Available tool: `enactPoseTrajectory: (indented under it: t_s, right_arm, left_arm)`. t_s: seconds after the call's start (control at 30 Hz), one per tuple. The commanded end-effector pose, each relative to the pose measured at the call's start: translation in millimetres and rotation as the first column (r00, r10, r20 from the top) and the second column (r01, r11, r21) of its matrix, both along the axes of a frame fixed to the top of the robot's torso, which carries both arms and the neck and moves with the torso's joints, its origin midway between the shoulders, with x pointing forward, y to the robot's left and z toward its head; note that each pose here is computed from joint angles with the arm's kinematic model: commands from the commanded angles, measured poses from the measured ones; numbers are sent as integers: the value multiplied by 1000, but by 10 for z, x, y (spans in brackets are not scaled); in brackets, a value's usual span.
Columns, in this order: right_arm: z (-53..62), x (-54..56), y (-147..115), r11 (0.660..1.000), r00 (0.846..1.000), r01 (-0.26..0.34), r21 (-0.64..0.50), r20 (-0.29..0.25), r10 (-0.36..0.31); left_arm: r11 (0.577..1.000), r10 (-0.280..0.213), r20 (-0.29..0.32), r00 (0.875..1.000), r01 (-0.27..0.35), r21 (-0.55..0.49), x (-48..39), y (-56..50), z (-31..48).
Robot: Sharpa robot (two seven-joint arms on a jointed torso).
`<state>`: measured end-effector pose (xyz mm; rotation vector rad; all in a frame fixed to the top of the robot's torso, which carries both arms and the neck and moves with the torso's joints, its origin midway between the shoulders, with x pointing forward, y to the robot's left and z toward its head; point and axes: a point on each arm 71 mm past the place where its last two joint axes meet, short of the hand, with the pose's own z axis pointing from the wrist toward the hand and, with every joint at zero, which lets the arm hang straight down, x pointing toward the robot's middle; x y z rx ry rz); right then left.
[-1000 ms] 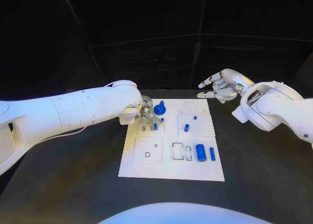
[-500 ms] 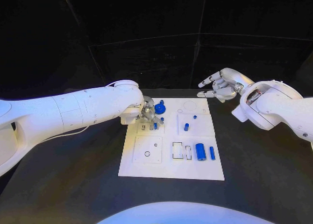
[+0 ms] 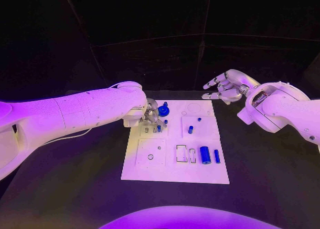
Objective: Assemble the parts on the task board
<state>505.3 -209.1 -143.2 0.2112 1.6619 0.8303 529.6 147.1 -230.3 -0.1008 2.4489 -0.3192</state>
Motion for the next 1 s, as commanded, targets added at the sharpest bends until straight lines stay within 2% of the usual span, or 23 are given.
enactPoseTrajectory:
  t_s: [0.03, 0.33, 0.63, 0.8, 1.0]
  right_arm:
    - [17, 4, 5, 1000, 1000, 0, -3, 9, 0]
    - [16, 11, 6, 1000, 1000, 1, -3, 9, -1]
    - [19, 21, 7, 1000, 1000, 3, 0, 17, -3]
    - [20, 33, 17, 1000, 1000, 3, 2, 22, -3]
    - [17, 45, -3, 1000, 1000, 9, 1, 24, -9]
  left_arm:
    - [1000, -4, -12, 1000, 4, 5, -6, -9, 0]
    - [1000, -8, -14, 1000, 8, 4, -11, -22, 0]
    - [999, 13, -22, 1000, -13, -31, -20, -30, 0]
    - [997, 36, -30, 999, -38, -67, -52, -7, 1]
    - [989, 84, -24, 996, -87, -120, -105, 86, 22]
